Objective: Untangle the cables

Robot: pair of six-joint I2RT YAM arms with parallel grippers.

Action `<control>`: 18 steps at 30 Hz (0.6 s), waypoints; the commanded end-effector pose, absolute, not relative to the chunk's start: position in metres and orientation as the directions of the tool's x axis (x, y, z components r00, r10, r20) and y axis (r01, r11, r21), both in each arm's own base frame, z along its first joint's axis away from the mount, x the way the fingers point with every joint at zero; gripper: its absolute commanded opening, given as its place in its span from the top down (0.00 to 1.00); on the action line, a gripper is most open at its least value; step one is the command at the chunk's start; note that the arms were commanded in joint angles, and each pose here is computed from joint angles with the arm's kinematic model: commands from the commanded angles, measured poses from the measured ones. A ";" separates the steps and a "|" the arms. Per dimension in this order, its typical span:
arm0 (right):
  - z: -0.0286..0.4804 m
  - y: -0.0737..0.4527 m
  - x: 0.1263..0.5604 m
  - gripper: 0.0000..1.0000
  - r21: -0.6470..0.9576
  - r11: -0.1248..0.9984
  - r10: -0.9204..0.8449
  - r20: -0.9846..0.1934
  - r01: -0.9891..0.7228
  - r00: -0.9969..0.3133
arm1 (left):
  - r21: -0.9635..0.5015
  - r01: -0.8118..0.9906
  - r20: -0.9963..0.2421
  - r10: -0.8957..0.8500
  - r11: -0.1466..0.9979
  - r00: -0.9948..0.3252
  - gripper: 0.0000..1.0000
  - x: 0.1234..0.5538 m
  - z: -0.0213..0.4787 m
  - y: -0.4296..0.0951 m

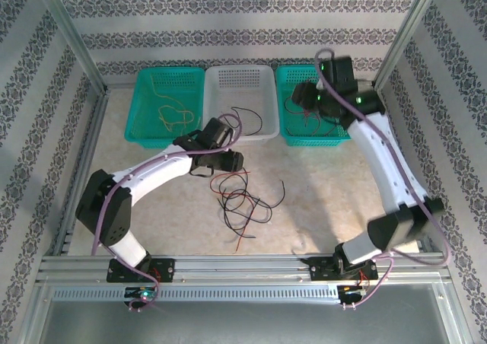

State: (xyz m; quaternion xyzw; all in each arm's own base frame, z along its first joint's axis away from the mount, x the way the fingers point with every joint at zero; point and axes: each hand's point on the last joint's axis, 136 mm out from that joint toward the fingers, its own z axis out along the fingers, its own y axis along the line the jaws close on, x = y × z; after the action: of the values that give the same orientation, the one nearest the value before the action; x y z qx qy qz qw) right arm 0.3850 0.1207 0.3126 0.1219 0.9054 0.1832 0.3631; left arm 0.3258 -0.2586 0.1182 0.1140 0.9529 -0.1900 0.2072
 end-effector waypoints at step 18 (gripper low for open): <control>0.233 0.161 0.292 0.49 0.483 0.875 0.282 -0.448 0.035 -0.848 | -0.321 -0.010 -0.190 -0.075 0.947 -0.979 0.58 0.249 0.054 -0.245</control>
State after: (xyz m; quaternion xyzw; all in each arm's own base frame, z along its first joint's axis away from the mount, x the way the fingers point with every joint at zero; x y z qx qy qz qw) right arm 0.2904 0.1387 0.2308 0.1125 0.9325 0.1963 0.2816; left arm 0.2489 -0.2413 0.0530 0.0377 0.9816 -0.1569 0.1021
